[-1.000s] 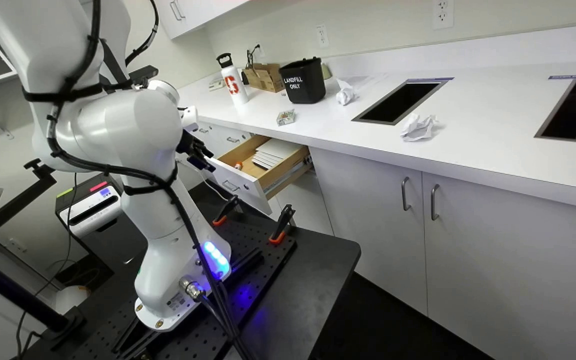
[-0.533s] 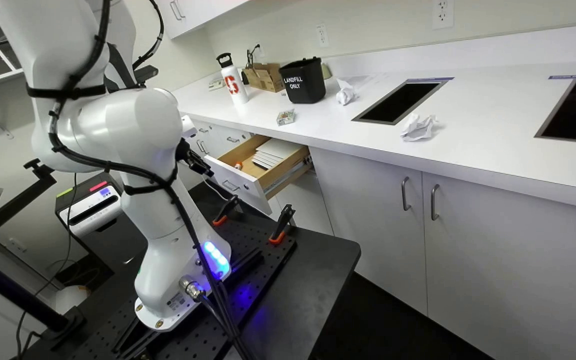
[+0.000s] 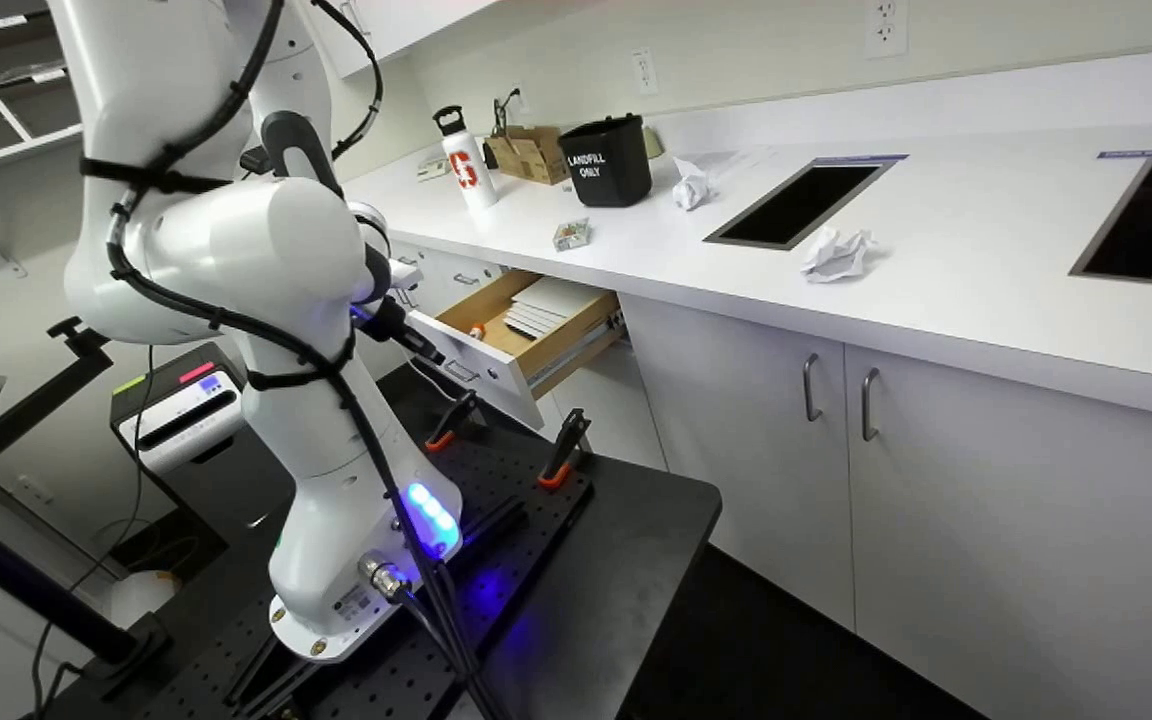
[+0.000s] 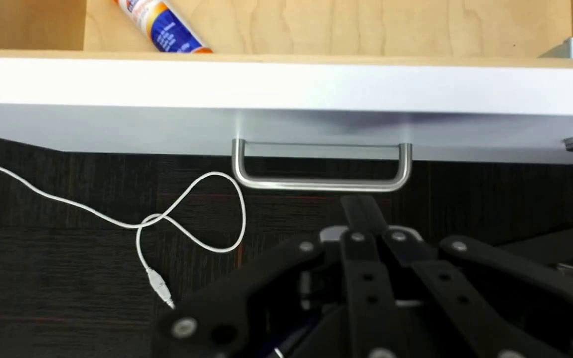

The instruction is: Close the drawer

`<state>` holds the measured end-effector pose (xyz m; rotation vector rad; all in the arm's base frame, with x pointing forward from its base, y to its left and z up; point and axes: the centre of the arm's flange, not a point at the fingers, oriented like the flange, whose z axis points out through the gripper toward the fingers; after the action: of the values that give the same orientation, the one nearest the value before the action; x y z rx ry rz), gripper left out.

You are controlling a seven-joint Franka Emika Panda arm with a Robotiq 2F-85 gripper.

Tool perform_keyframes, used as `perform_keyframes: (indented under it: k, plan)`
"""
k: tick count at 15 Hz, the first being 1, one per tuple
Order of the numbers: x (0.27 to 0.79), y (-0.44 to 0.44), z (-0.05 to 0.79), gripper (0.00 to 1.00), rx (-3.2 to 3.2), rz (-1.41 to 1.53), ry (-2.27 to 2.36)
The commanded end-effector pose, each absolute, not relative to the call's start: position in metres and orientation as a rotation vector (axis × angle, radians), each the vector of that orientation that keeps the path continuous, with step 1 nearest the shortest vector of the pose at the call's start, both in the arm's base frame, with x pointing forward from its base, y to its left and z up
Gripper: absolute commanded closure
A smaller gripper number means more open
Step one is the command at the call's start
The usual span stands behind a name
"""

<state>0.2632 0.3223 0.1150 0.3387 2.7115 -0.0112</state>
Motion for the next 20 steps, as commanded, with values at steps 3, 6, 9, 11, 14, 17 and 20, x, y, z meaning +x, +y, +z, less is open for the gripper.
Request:
perform_keyframes:
  k: [3, 6, 9, 11, 14, 17, 20]
  plan:
    - [0.295, 0.325, 0.079, 1.00, 0.275, -0.074, 2.568]
    - [0.298, 0.326, 0.076, 1.00, 0.296, -0.095, 2.462]
    - [0.307, 0.321, 0.075, 1.00, 0.326, -0.123, 2.368]
    - [0.320, 0.315, 0.074, 1.00, 0.356, -0.136, 2.326]
    - [0.348, 0.300, 0.074, 1.00, 0.420, -0.137, 2.295]
    - [0.380, 0.283, 0.074, 1.00, 0.463, -0.141, 2.270]
    - [0.413, 0.270, 0.071, 1.00, 0.490, -0.166, 2.239]
